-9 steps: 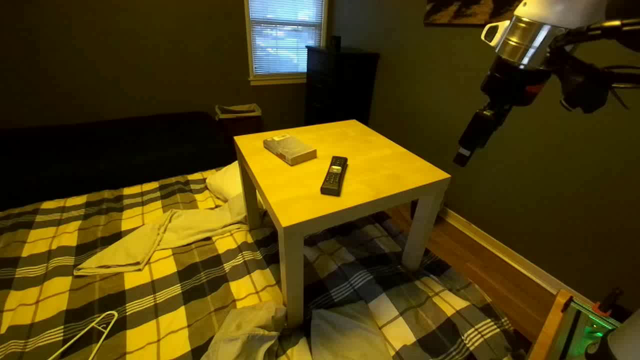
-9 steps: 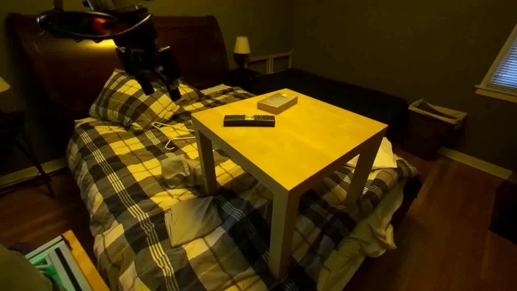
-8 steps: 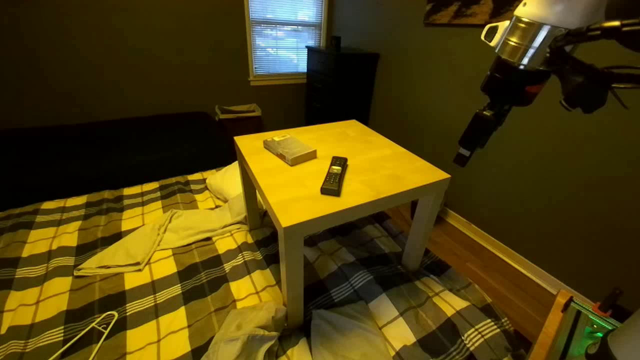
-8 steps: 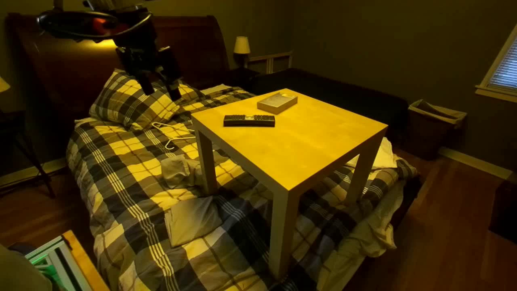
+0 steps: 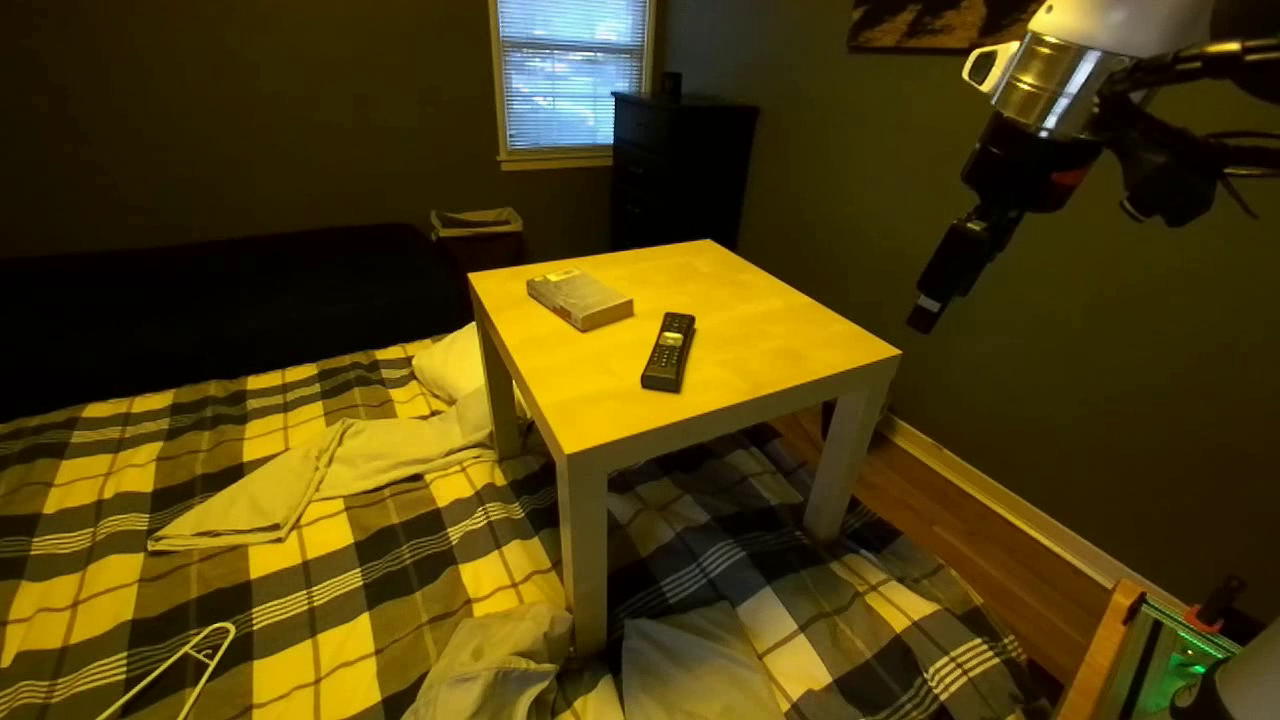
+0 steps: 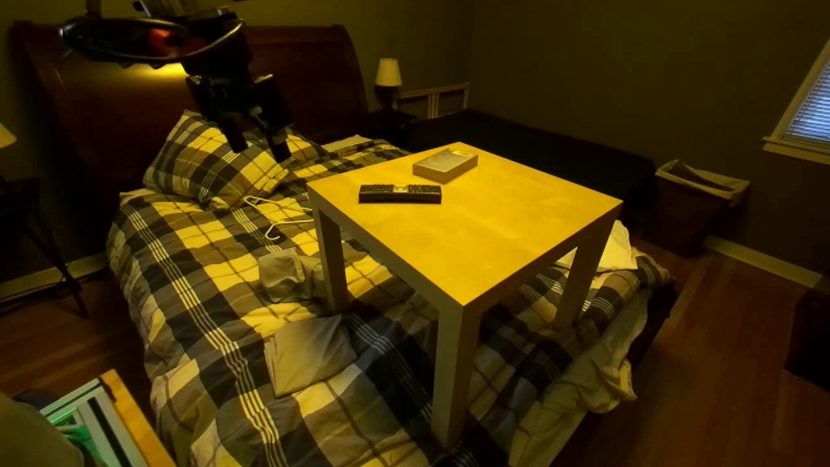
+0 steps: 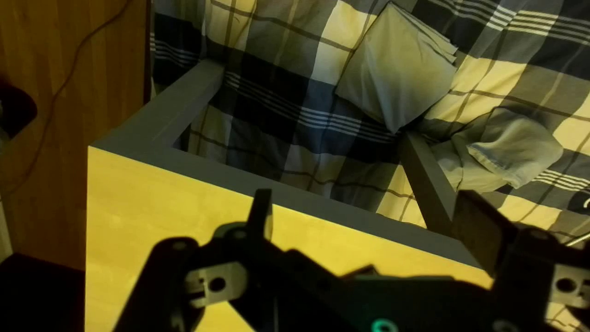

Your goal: Press a button on the remote control.

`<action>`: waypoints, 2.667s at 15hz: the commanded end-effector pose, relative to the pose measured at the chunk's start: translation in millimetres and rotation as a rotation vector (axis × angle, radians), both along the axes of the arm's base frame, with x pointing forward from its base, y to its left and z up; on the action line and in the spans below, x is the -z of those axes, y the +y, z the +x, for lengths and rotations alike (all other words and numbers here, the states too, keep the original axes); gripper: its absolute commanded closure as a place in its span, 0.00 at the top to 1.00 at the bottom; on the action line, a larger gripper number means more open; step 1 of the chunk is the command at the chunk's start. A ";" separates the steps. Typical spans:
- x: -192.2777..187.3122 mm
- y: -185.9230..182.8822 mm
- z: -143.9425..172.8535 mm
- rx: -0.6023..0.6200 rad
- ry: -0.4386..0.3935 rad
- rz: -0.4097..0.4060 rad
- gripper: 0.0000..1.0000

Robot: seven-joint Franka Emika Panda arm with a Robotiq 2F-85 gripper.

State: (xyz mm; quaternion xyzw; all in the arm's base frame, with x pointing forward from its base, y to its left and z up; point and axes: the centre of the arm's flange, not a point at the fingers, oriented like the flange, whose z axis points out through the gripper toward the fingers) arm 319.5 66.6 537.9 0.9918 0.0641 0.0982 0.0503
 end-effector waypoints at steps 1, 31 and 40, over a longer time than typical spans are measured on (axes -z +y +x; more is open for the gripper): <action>1.5 8.6 21.1 -0.037 -0.018 0.002 1.00; 140.9 -37.3 294.0 -0.081 -0.339 0.102 0.00; 153.0 -32.9 296.1 -0.064 -0.349 0.134 0.00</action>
